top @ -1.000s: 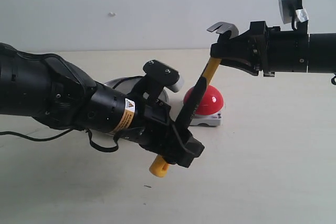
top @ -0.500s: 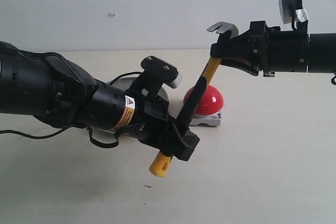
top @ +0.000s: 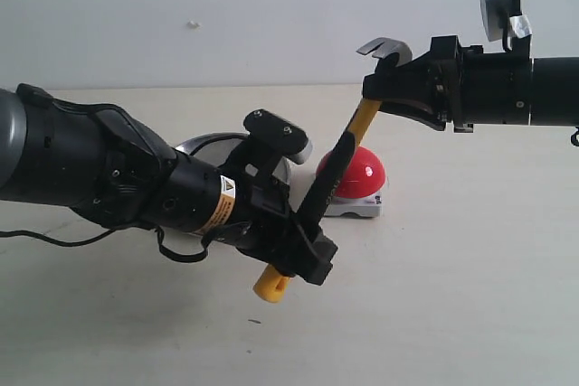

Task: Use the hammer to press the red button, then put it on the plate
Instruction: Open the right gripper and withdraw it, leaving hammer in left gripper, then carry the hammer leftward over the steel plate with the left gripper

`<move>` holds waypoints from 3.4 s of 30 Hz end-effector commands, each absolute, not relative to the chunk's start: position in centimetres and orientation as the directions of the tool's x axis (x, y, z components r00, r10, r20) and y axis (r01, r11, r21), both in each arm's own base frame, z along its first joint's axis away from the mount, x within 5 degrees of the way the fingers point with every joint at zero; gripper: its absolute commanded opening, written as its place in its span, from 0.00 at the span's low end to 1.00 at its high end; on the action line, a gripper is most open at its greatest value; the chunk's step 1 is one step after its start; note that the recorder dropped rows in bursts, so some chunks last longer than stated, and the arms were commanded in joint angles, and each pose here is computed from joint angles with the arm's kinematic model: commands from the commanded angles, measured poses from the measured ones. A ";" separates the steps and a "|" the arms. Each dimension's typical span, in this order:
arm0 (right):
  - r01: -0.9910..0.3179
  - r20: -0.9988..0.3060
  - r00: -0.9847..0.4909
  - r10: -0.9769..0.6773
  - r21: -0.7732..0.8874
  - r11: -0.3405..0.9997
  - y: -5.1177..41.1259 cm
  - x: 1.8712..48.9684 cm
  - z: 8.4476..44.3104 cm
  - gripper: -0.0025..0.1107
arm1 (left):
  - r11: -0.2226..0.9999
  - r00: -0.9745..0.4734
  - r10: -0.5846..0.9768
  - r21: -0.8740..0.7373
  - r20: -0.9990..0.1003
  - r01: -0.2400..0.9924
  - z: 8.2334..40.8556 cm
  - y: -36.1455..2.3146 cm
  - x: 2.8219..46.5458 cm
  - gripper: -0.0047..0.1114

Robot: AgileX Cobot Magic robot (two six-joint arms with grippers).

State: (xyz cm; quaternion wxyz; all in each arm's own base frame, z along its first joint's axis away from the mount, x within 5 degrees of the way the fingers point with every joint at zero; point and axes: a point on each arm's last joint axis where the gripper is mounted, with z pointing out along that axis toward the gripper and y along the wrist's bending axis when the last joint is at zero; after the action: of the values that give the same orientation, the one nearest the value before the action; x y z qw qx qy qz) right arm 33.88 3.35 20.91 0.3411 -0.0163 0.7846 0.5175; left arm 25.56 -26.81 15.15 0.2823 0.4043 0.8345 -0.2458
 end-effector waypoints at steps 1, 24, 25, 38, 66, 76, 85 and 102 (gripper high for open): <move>-0.415 -0.565 -0.743 0.359 0.809 0.415 3.5 34.0 22.2 0.02 | 0.556 -0.509 0.525 -0.178 -0.683 0.812 15.6 -27.1 25.7 0.46; -0.328 -0.499 -0.804 0.322 0.825 0.459 3.4 33.8 21.3 0.37 | 0.527 -0.454 0.446 -0.183 -0.772 0.830 20.9 -26.7 24.8 0.04; -0.329 -0.499 -0.807 0.316 0.824 0.462 3.4 33.7 21.2 0.37 | 0.527 -0.452 0.444 -0.182 -0.774 0.830 21.0 -26.6 24.8 0.04; -0.303 -0.468 -0.831 0.301 0.834 0.461 3.5 33.5 21.1 0.43 | 0.522 -0.443 0.433 -0.182 -0.785 0.833 21.7 -26.5 24.6 0.04; -0.365 -0.539 -0.725 0.429 0.829 0.424 1.9 29.4 23.6 0.52 | 0.577 -0.468 0.399 -0.181 -0.789 0.796 21.7 -26.2 25.2 0.04; -0.349 -0.546 -0.691 0.473 0.826 0.443 0.0 26.6 22.8 0.47 | 0.594 -0.481 0.381 -0.190 -0.789 0.782 21.8 -26.2 25.3 0.04; -0.392 -0.729 -0.559 0.395 0.652 0.649 -0.2 20.9 22.1 0.02 | 0.611 -0.478 0.377 -0.175 -0.793 0.772 21.8 -26.0 25.6 0.04; -0.105 -0.964 -0.058 0.259 0.264 0.959 1.4 8.3 22.7 0.02 | 0.624 -0.485 0.364 -0.179 -0.795 0.761 21.8 -26.0 25.7 0.04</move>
State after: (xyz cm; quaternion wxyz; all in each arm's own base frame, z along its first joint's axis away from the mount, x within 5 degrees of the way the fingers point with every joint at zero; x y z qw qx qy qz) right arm 9.59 1.53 22.35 0.6469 0.0211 0.7466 0.1541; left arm 25.45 -26.09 20.80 0.3573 0.3588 0.8218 -0.2615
